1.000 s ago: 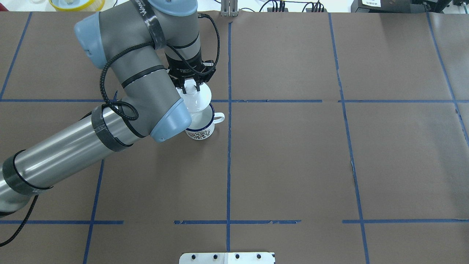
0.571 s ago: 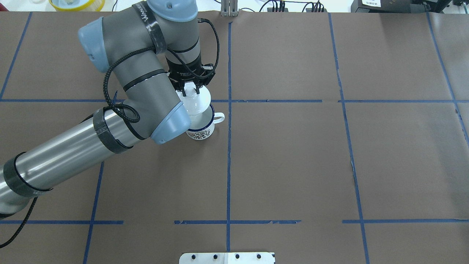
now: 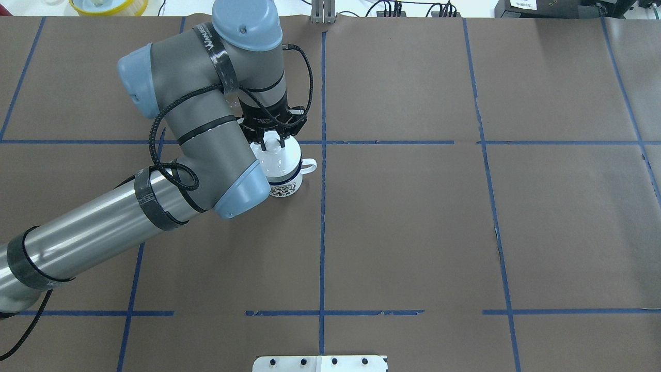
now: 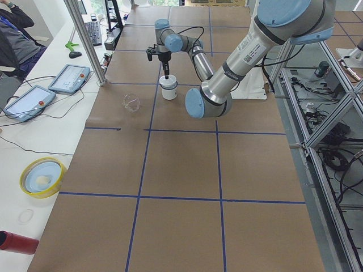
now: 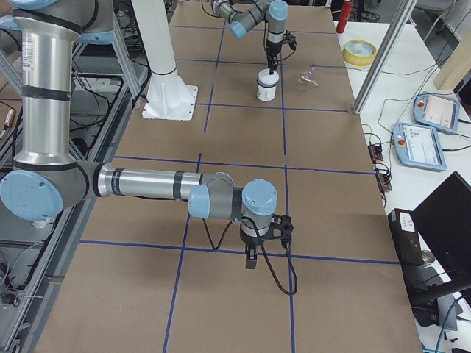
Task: Remove funnel from cup
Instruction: 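Lower the white lid onto the mug opening with the left gripper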
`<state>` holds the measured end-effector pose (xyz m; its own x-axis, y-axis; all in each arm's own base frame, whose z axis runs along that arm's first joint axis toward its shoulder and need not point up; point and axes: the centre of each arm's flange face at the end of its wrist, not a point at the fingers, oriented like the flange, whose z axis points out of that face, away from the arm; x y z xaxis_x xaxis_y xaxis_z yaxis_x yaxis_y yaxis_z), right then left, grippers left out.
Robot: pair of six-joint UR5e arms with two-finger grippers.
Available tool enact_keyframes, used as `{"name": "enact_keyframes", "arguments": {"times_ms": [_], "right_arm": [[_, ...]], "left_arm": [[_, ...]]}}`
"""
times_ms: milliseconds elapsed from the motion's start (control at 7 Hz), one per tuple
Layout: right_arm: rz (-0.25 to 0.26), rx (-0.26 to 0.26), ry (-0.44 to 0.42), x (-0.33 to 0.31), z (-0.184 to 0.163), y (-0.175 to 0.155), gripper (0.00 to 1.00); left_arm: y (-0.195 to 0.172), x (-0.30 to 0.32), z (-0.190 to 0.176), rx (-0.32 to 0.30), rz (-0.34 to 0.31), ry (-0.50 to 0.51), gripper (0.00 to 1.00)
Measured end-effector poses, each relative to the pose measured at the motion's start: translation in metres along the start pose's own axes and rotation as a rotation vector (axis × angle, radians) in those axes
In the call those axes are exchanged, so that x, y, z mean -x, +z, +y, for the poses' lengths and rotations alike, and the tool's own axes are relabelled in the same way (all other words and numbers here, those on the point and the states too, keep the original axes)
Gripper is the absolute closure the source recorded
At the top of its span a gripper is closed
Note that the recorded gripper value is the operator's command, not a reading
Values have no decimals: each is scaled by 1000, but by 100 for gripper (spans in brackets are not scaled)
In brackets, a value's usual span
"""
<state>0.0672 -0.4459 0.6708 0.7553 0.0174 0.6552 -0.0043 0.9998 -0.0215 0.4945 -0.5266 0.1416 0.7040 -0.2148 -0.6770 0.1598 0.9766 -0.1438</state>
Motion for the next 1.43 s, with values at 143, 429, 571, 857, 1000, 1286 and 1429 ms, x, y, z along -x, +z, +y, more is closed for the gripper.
{"name": "enact_keyframes", "arguments": {"times_ms": [143,429,571,857,1000,1286,1429], "right_arm": [[0,0,0,0,0,0,0],[0,0,0,0,0,0,0],[0,0,0,0,0,0,0],[0,0,0,0,0,0,0],[0,0,0,0,0,0,0],[0,0,0,0,0,0,0],[0,0,0,0,0,0,0]], "left_arm": [[4,0,3,4,1,5,100],[7,8,6,5,2,7,100],[7,12,8,5,4,9,100],[7,13,10,5,8,11,100],[7,12,11,6,9,12,100],[7,9,12,4,23,-3,100],[7,7,13,1,33,-10,100]]}}
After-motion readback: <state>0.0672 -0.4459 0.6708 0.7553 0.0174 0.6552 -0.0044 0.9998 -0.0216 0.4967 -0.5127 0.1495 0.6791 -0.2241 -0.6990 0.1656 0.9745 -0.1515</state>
